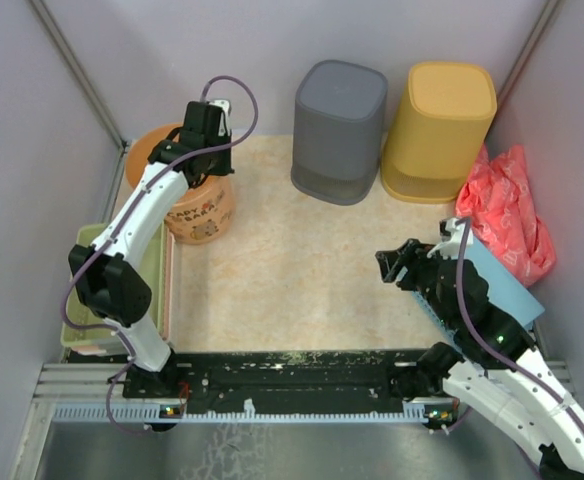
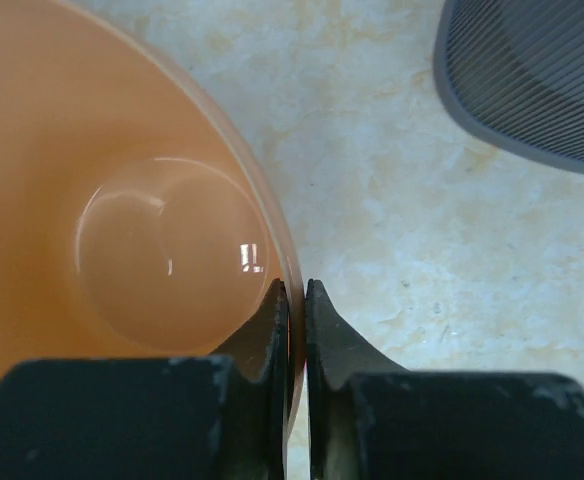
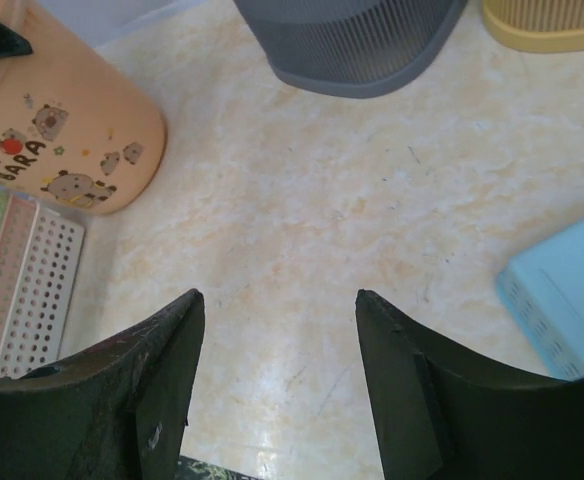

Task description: Turn the large container upside down

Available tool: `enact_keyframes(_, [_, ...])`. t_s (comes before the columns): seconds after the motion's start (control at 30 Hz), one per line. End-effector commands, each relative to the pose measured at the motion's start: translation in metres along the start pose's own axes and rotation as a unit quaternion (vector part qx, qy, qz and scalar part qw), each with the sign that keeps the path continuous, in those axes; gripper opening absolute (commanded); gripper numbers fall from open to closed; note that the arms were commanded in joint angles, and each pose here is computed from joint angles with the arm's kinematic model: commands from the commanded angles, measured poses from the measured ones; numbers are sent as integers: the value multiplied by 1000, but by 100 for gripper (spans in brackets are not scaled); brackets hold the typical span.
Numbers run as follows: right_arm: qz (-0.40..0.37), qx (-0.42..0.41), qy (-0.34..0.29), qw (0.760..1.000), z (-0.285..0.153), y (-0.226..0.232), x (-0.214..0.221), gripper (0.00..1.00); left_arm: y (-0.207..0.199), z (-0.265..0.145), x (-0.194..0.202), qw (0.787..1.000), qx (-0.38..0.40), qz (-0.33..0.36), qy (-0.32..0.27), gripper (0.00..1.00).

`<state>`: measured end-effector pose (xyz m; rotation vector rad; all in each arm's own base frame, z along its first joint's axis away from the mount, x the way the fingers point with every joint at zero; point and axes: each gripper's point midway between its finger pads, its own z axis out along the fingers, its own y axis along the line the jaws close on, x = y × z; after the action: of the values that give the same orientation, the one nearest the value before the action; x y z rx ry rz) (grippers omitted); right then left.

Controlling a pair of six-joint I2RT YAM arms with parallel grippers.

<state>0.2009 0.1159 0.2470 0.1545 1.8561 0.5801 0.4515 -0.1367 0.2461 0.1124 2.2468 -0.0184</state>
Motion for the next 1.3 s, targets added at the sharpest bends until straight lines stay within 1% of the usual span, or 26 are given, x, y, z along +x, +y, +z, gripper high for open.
enact_keyframes(0.0, [2, 49, -27, 998, -17, -14, -27, 63, -33, -22, -43, 994, 94, -4, -53, 1])
enact_keyframes(0.1, [8, 62, -46, 997, -27, -16, -43, 63, -59, -54, -64, 984, 161, -11, -70, 0])
enact_keyframes(0.2, [5, 89, -74, 993, -43, -23, -67, 63, -71, -95, -85, 971, 214, -31, -102, 0])
enact_keyframes(0.23, [-1, 99, -84, 992, -49, -26, -76, 63, -75, -113, -91, 964, 237, -39, -115, 0])
enact_keyframes(0.3, [-11, 110, -100, 989, -61, -27, -94, 63, -90, -140, -95, 946, 294, -62, -122, 0])
enact_keyframes(0.4, [-29, 125, -108, 986, -71, -27, -113, 63, -117, -177, -88, 905, 400, -97, -113, 0])
enact_keyframes(0.43, [-33, 132, -109, 985, -74, -27, -118, 63, -127, -190, -81, 884, 442, -109, -103, 0])
enact_keyframes(0.5, [-38, 147, -112, 982, -80, -31, -125, 63, -140, -204, -66, 848, 503, -142, -86, 0])
enact_keyframes(0.6, [-40, 156, -118, 980, -86, -34, -131, 63, -155, -223, -46, 794, 575, -186, -64, 0])
enact_keyframes(0.77, [-28, 139, -127, 982, -88, -30, -131, 63, -181, -247, -6, 710, 669, -217, -41, 0])
enact_keyframes(0.8, [-24, 133, -126, 983, -87, -28, -130, 63, -183, -245, 3, 701, 674, -228, -36, 0])
enact_keyframes(0.93, [-19, 115, -112, 987, -79, -21, -122, 63, -188, -226, 39, 689, 677, -259, 0, 0])
enact_keyframes(1.0, [-16, 107, -95, 990, -72, -17, -114, 63, -190, -219, 52, 685, 679, -263, 13, 0])
enact_keyframes(1.03, [-12, 102, -85, 991, -68, -14, -109, 63, -191, -213, 58, 689, 677, -259, 22, 0])
enact_keyframes(1.07, [1, 97, -74, 993, -64, -11, -103, 63, -193, -207, 65, 699, 670, -248, 31, 3])
enact_keyframes(1.1, [14, 90, -60, 994, -61, -8, -95, 63, -194, -197, 71, 720, 657, -222, 30, 16])
enact_keyframes(1.13, [27, 82, -46, 995, -57, -5, -87, 63, -194, -186, 75, 746, 635, -200, 26, 35])
enact_keyframes(1.17, [44, 71, -29, 996, -54, 0, -77, 64, -191, -170, 80, 783, 593, -182, 29, 52])
enact_keyframes(1.2, [60, 61, -12, 996, -51, 4, -66, 65, -186, -157, 83, 820, 549, -160, 28, 65])
enact_keyframes(1.23, [77, 52, 7, 996, -48, 7, -55, 65, -179, -146, 82, 854, 502, -136, 21, 74])
enact_keyframes(1.27, [91, 44, 24, 995, -46, 10, -44, 65, -170, -137, 86, 878, 463, -116, 27, 80])
